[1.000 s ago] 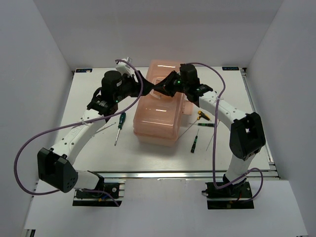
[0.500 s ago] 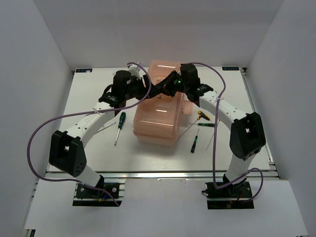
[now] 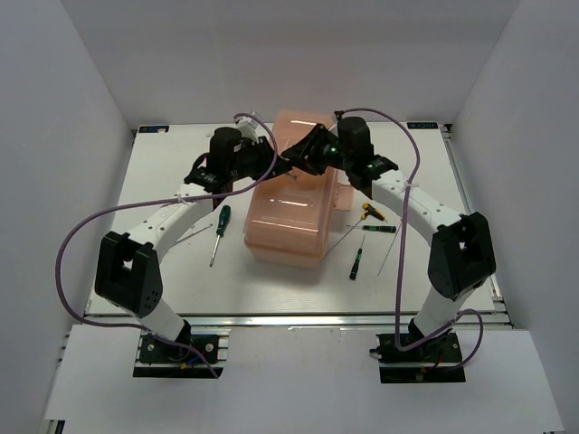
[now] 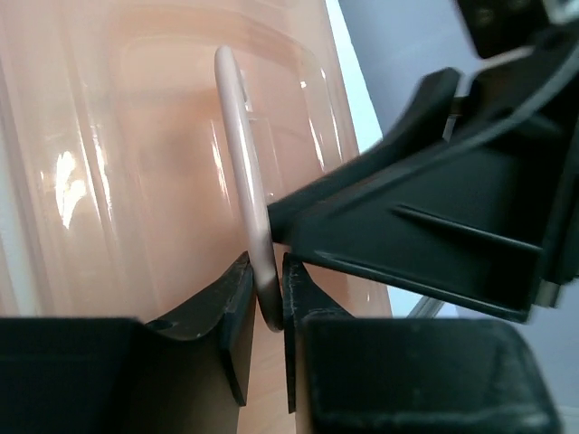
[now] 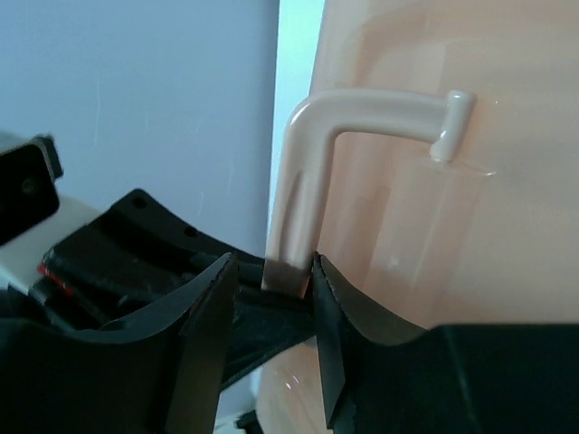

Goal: Sort the tools into containers

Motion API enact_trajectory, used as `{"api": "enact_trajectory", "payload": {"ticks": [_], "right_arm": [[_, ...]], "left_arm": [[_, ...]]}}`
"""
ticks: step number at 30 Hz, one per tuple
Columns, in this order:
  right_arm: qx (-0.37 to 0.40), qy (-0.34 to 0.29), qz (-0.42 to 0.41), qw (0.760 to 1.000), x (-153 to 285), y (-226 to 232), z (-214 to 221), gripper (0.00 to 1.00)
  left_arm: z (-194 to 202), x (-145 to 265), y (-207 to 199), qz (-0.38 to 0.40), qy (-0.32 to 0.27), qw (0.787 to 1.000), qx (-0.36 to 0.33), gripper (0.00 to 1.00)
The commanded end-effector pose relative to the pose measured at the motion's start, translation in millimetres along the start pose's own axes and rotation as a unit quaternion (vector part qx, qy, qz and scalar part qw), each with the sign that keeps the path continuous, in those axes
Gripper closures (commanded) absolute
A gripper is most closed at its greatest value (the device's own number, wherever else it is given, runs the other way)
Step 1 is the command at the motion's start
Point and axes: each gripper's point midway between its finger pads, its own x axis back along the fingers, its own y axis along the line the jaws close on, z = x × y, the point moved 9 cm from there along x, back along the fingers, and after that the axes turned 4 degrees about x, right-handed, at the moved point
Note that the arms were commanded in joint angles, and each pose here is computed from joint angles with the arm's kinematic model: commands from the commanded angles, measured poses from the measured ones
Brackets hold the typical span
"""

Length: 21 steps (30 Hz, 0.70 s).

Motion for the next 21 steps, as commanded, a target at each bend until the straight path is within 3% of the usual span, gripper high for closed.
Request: {"api": "enact_trajectory", "payload": {"ticks": [1, 5, 9, 12, 15, 16, 21], "right_arm": [[0.104, -0.092, -0.056, 0.989, 37.9, 34.6, -30.2, 0.55], [0.178, -0.154, -0.005, 0.972, 69.4, 21.1, -58.8, 0.54], [0.247, -0.190, 0.074, 0.947, 110.2, -22.3, -95.2, 0.49], [0.241, -0.165, 0.133, 0.947, 135.9, -67.5, -106.6, 0.48], [0.237, -0.116, 0.163, 0.951, 150.7, -112.6, -101.4, 0.47], [0.251, -0.092, 0.161, 0.950, 151.8, -122.9, -96.9, 0.46], [0.251, -0.012, 0.131, 0.959, 149.1, -156.9, -67.9, 0.32]], "left_arm": [[10.6, -13.3, 5.5, 0.002, 0.027, 0.999, 0.020, 0.75], [10.1, -23.0, 7.1, 0.004, 0.040, 0.999, 0.034, 0.83], [4.7, -27.8, 11.3, -0.035, 0.032, 0.998, 0.035, 0.93], [-7.3, -23.7, 8.3, -0.059, 0.002, 0.998, 0.031, 0.98], [-27.4, -8.3, -5.9, -0.004, -0.047, 0.997, 0.059, 1.00], [-39.4, -0.4, -16.7, 0.030, -0.077, 0.995, 0.059, 1.00], [-74.3, 19.8, -28.3, 0.082, -0.120, 0.984, 0.103, 1.00]]}}
